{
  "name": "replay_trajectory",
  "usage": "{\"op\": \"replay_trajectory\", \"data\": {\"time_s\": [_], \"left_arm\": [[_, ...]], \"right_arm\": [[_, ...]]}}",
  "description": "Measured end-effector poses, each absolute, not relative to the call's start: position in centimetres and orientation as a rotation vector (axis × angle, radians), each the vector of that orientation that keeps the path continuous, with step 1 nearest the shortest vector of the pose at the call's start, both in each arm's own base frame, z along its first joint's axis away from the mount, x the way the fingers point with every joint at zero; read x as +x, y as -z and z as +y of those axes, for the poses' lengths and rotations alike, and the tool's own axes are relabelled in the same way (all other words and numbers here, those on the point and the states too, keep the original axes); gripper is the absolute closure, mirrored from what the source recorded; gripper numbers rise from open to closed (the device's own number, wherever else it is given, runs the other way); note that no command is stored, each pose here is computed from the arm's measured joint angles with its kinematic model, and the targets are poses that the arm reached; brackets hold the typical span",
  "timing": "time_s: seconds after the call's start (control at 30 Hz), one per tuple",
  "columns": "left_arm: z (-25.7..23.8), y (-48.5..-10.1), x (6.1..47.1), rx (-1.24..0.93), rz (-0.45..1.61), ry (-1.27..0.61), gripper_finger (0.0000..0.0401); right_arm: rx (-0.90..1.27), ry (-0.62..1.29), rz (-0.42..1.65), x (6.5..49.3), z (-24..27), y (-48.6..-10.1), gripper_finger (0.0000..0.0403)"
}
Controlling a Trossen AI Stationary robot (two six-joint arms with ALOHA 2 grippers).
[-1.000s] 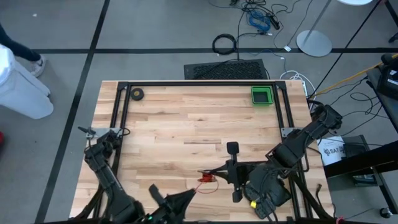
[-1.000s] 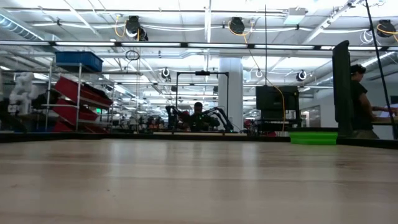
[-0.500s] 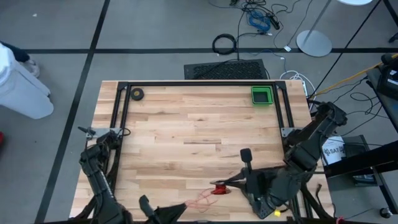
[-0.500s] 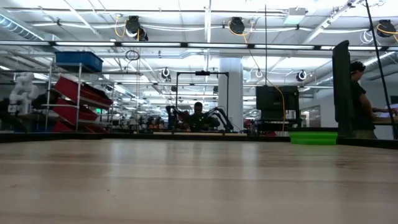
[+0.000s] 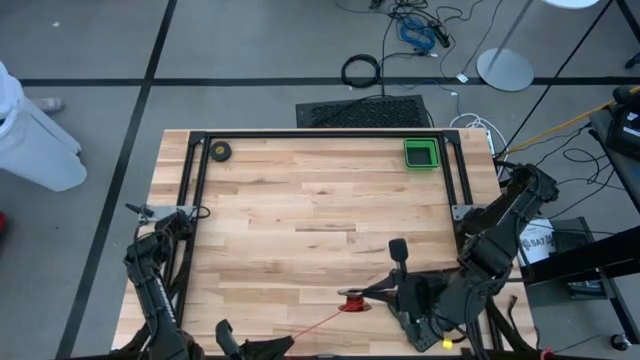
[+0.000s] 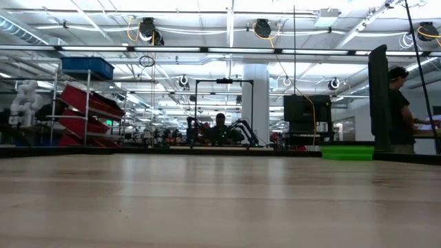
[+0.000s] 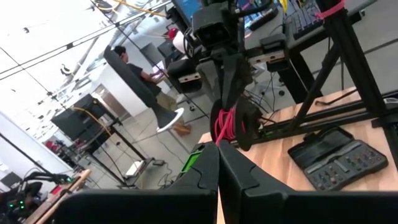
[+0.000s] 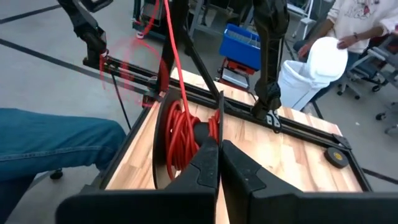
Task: Coil cords
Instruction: Coil the red wire into the spool
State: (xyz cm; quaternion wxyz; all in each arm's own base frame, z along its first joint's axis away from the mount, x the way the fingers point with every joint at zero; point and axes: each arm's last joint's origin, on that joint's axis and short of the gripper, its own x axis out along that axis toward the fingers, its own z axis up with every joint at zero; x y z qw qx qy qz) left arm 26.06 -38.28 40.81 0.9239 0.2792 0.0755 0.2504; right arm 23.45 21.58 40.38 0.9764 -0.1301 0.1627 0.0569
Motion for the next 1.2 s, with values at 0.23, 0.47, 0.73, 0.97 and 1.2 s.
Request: {"op": "replay_trajectory", "data": {"time_s": [0.23,0.47,0.73,0.97,1.2], "left_arm": [[-37.7,-40.0,27.2,0.601,0.172,-0.540,0.0401],[-36.8,-39.3,28.6,0.617,0.188,-0.569,0.0401],[-35.8,-38.2,30.6,0.560,0.161,-0.389,0.0401],[-33.9,-36.9,32.3,0.568,0.224,-0.419,0.0401],[-32.1,-35.8,33.7,0.528,0.285,-0.407,0.0401]], "right_arm": [[-0.289,-0.143,0.267,23.2,22.2,-41.0,0.0403],[-0.311,-0.177,0.201,22.8,23.0,-41.6,0.0403],[-0.308,-0.184,0.182,22.7,23.2,-41.8,0.0403],[-0.301,-0.183,0.182,22.7,23.2,-41.8,0.0403],[-0.297,-0.182,0.178,22.7,23.2,-41.9,0.0403]]}}
